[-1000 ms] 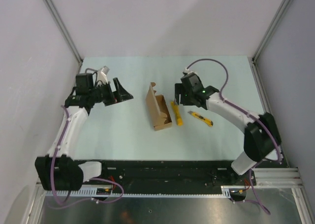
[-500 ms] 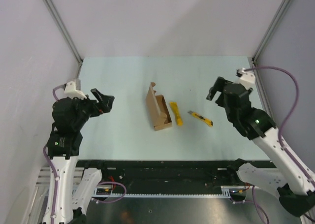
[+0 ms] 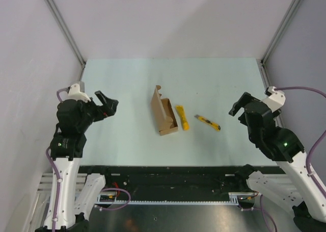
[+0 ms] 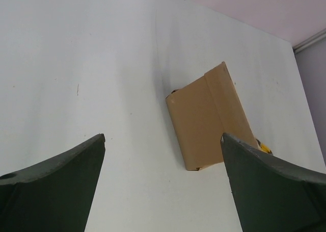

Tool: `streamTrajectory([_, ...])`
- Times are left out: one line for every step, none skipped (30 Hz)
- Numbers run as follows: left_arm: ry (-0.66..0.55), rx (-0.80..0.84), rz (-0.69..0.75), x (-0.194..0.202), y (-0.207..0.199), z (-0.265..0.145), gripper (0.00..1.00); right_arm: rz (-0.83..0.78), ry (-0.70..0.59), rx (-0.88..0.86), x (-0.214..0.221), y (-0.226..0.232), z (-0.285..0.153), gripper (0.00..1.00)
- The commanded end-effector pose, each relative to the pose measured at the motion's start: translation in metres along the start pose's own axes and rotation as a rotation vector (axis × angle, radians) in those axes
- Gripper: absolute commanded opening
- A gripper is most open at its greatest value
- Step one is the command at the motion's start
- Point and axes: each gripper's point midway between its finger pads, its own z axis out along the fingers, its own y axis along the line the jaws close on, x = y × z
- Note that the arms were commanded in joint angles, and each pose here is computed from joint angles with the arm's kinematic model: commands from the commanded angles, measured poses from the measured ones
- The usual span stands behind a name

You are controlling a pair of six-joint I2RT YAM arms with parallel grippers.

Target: Unpack the express box

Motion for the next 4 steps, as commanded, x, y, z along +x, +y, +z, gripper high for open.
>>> streamTrajectory([-0.023, 0.008, 0.013, -0.0118, -0.0048, -0.0012, 1.00, 0.017, 0.000, 0.059, 0.0049, -0.0122, 0.0014, 1.00])
streamTrajectory([-0.019, 0.009, 0.013, -0.0116, -0.0051, -0.0003, 1.00, 0.019, 0.000, 0.057, 0.0048, -0.0124, 0.0007, 1.00])
streamTrajectory([-0.021, 0.002, 0.012, -0.0123, -0.0039, 0.0003, 0.99, 0.017, 0.000, 0.057, 0.0051, -0.0127, 0.0007, 1.00])
streamTrajectory([-0.022, 0.004, 0.014, -0.0126, -0.0044, -0.0004, 1.00, 0.016, 0.001, 0.052, 0.0052, -0.0117, 0.0006, 1.00])
